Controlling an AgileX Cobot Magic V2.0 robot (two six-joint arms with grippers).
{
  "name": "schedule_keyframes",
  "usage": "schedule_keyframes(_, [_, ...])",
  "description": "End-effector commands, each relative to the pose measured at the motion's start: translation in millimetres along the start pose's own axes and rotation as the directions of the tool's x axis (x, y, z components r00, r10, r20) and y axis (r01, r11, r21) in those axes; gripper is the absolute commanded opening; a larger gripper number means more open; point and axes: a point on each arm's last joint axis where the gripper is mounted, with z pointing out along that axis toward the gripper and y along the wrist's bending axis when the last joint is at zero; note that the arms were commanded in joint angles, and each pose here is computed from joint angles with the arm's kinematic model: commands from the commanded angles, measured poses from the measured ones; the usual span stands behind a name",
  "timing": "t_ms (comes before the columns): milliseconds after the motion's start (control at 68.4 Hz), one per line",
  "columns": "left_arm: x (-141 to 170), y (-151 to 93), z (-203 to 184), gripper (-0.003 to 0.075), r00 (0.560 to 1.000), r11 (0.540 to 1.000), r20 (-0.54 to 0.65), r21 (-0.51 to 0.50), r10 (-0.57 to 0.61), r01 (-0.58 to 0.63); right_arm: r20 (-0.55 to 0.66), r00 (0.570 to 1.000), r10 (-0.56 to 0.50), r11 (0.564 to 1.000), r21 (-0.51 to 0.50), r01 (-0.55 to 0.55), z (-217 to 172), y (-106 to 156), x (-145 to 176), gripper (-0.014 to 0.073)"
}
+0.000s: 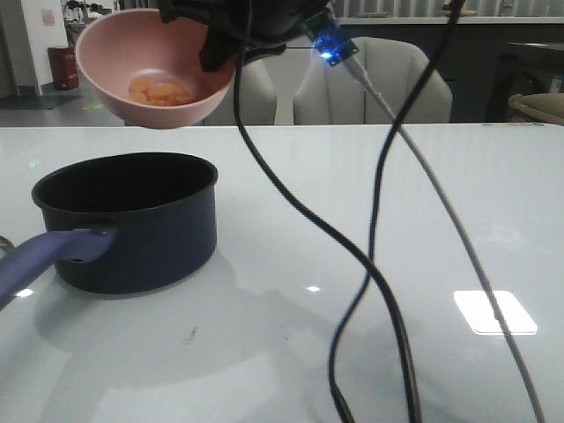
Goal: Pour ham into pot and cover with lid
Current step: 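Carry the bowl over the saucepan and tip it to pour the ham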
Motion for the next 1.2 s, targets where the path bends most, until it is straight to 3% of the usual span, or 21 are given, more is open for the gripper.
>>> schedule_keyframes(0, [-14.2,-0.7,-1.8,0.0634,0.996,1.0,0.088,0.011,-0.002,0.001,0.353,0.935,-0.031,0.999,0.027,0.023,-22.4,4.7,-32.7,0.013])
schedule_keyframes(117, [-14.2,-0.7,-1.8,0.0634,0.996,1.0,0.088,0.011,-0.002,0.001,0.521,0.846,-0.112,0.994,0.065,0.091,-21.8,6.7,-17.6,0.013])
schedule_keyframes(219, [-14.2,-0.7,-1.8,0.0634,0.996,1.0,0.088,0.011,-0.002,0.001,0.659,0.723,-0.206,0.977,0.092,0.194,-19.3,10.0,-4.7,0.013])
schedule_keyframes(380, [-14.2,-0.7,-1.8,0.0634,0.996,1.0,0.088,0.011,-0.002,0.001,0.679,0.645,-0.35,0.928,0.16,0.335,-8.7,14.9,5.0,0.013])
schedule_keyframes(483, [-14.2,-0.7,-1.8,0.0634,0.996,1.0,0.088,0.011,-0.002,0.001,0.645,0.546,-0.534,0.831,0.284,0.478,-6.0,23.8,9.4,0.013])
schedule_keyframes(570, [-14.2,-0.7,-1.8,0.0634,0.996,1.0,0.088,0.011,-0.002,0.001,0.603,0.434,-0.669,0.723,0.393,0.568,-3.7,31.7,13.4,0.013])
schedule_keyframes(614, [-14.2,-0.7,-1.8,0.0634,0.996,1.0,0.088,0.011,-0.002,0.001,0.583,0.347,-0.734,0.653,0.466,0.598,-2.5,36.3,16.0,0.013])
schedule_keyframes(687, [-14.2,-0.7,-1.8,0.0634,0.996,1.0,0.088,0.011,-0.002,0.001,0.563,0.265,-0.783,0.589,0.534,0.606,-0.6,39.7,19.7,0.013])
schedule_keyframes(702, [-14.2,-0.7,-1.8,0.0634,0.996,1.0,0.088,0.011,-0.002,0.001,0.552,0.224,-0.803,0.56,0.571,0.601,-1.3,40.8,19.9,0.013])
schedule_keyframes(790, [-14.2,-0.7,-1.8,0.0634,0.996,1.0,0.088,0.011,-0.002,0.001,0.513,0.107,-0.852,0.477,0.674,0.564,-0.9,42.9,24.1,0.013])
schedule_keyframes(863, [-14.2,-0.7,-1.8,0.0634,0.996,1.0,0.088,0.011,-0.002,0.001,0.486,0.041,-0.873,0.432,0.733,0.525,-0.8,44.2,27.7,0.013])
schedule_keyframes(877, [-14.2,-0.7,-1.8,0.0634,0.996,1.0,0.088,0.011,-0.002,0.001,0.461,0.021,-0.887,0.4,0.746,0.533,0.8,45.5,29.8,0.013])
schedule_keyframes(965, [-14.2,-0.7,-1.8,0.0634,0.996,1.0,0.088,0.011,-0.002,0.001,0.425,-0.013,-0.905,0.35,0.762,0.545,4.0,48.0,33.9,0.013])
schedule_keyframes(1067, [-14.2,-0.7,-1.8,0.0634,0.996,1.0,0.088,0.011,-0.002,0.001,0.444,0.01,-0.896,0.378,0.749,0.544,4.7,47.2,34.5,0.013])
schedule_keyframes(1097, [-14.2,-0.7,-1.8,0.0634,0.996,1.0,0.088,0.011,-0.002,0.001,0.466,0.039,-0.884,0.411,0.736,0.538,4.8,46.1,34.2,0.013])
schedule_keyframes(1111, [-14.2,-0.7,-1.8,0.0634,0.996,1.0,0.088,0.011,-0.002,0.001,0.499,0.085,-0.863,0.464,0.714,0.525,4.4,44.3,33.3,0.013])
schedule_keyframes(1126, [-14.2,-0.7,-1.8,0.0634,0.996,1.0,0.088,0.011,-0.002,0.001,0.499,0.085,-0.863,0.464,0.714,0.525,4.4,44.3,33.3,0.013])
schedule_keyframes(1141, [-14.2,-0.7,-1.8,0.0634,0.996,1.0,0.088,0.011,-0.002,0.001,0.546,0.133,-0.827,0.53,0.678,0.509,4.1,43.1,32.7,0.013])
schedule_keyframes(1155, [-14.2,-0.7,-1.8,0.0634,0.996,1.0,0.088,0.011,-0.002,0.001,0.546,0.133,-0.827,0.53,0.678,0.509,4.1,43.1,32.7,0.013])
schedule_keyframes(1170, [-14.2,-0.7,-1.8,0.0634,0.996,1.0,0.088,0.011,-0.002,0.001,0.6,0.194,-0.776,0.609,0.631,0.48,3.4,41.2,31.4,0.013])
schedule_keyframes(1184, [-14.2,-0.7,-1.8,0.0634,0.996,1.0,0.088,0.011,-0.002,0.001,0.6,0.194,-0.776,0.609,0.631,0.481,3.5,41.2,31.5,0.013])
